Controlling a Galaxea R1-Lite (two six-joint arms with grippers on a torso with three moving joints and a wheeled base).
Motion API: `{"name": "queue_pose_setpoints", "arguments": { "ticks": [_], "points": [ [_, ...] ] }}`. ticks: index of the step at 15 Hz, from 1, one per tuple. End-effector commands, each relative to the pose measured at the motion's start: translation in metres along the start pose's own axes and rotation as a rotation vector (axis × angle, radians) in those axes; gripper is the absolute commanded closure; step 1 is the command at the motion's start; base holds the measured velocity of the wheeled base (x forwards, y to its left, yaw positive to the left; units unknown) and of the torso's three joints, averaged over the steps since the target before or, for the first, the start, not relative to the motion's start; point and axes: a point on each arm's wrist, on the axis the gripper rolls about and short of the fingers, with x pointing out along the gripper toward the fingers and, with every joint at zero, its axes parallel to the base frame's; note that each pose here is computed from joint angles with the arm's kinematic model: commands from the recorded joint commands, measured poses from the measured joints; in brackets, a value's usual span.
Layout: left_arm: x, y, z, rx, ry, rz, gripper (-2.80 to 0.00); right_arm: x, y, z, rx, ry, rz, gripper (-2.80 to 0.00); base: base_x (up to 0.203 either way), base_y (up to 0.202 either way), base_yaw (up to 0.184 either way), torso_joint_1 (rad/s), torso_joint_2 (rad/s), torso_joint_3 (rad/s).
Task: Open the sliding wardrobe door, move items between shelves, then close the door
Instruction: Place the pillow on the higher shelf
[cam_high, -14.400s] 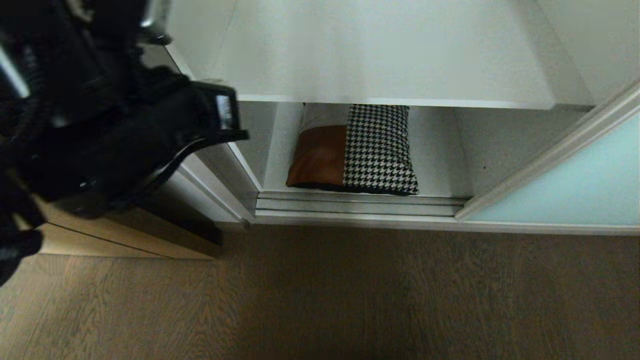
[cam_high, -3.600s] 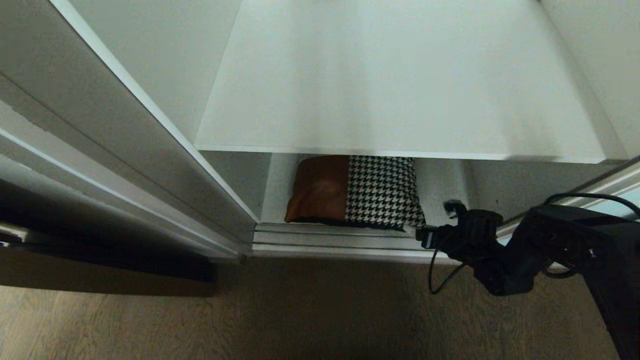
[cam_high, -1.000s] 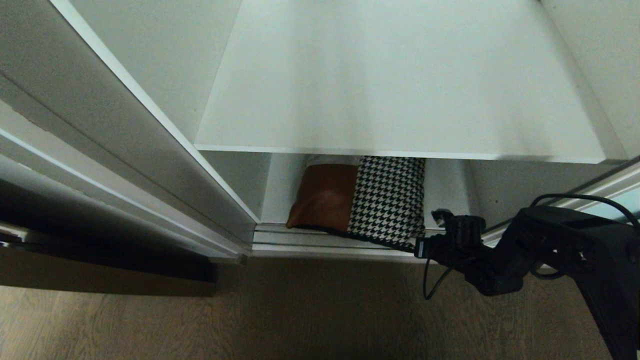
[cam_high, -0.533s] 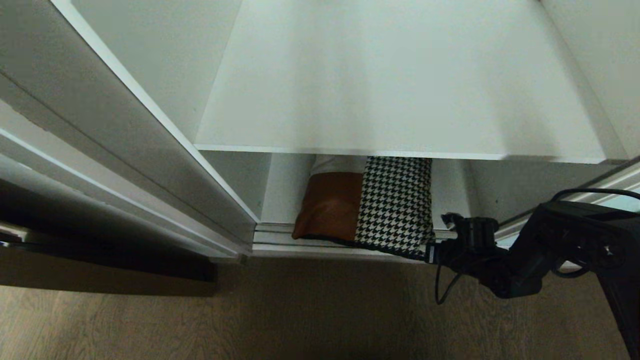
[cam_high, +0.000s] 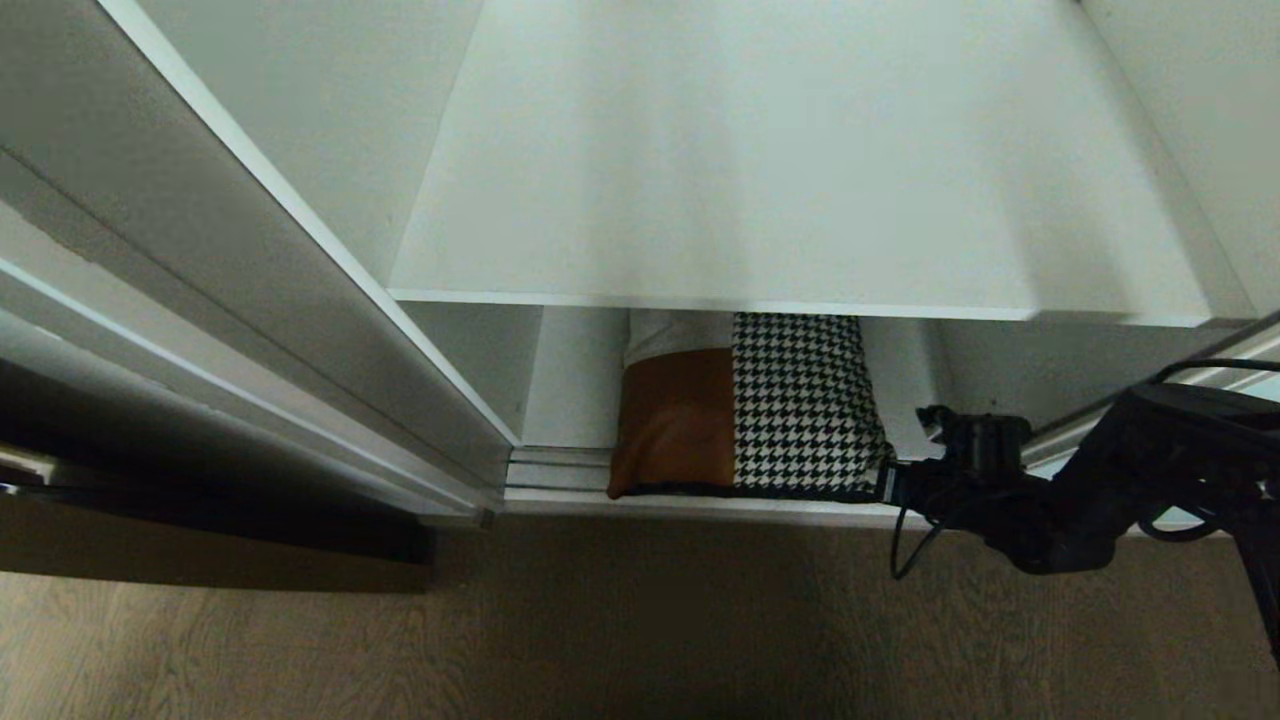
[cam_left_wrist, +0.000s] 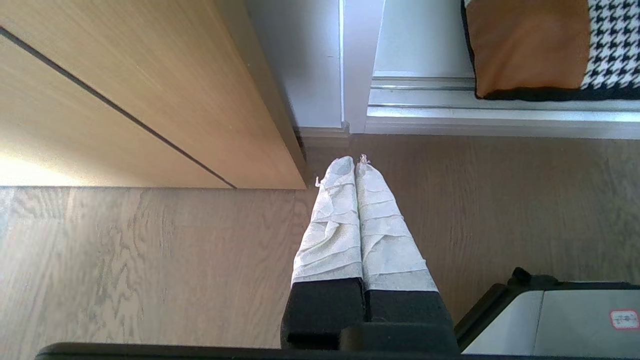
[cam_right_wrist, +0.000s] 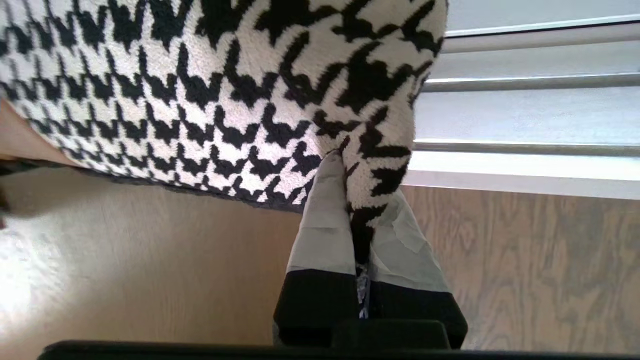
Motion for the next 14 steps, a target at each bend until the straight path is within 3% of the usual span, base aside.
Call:
{"name": "queue_pose_setpoints", "arguments": {
  "ticks": [1,3,9,12,14],
  "points": [
    [0.000,0.000,0.000,0.021,0.008,-0.002,0.00,-0.018,-0.004,-0.001,0.025,0.012,0.015,0.00,0.000,0.000,0.000,-0.002,0.00,0.025],
    [0.000,0.000,0.000,0.025,0.009,-0.005,0.00,-0.021,-0.008,0.003,0.040,-0.017,0.082,0.00,0.000,0.000,0.000,0.000,0.00,0.000],
    [-0.002,0.000,0.005,0.053,0.015,-0.005,0.00,-0.024,-0.009,-0.004,0.036,-0.022,0.085,0.00,0.000,0.000,0.000,0.000,0.00,0.000],
    [-0.010,0.003,0.044,0.051,0.006,0.017,0.00,-0.030,-0.010,-0.003,0.033,-0.031,0.091,0.00,0.000,0.000,0.000,0.000,0.00,0.000],
    [-0.004,0.004,0.062,0.035,0.104,0.008,0.00,-0.029,-0.011,-0.006,0.035,-0.022,0.090,0.00,0.000,0.000,0.000,0.000,0.00,0.000]
  ]
}}
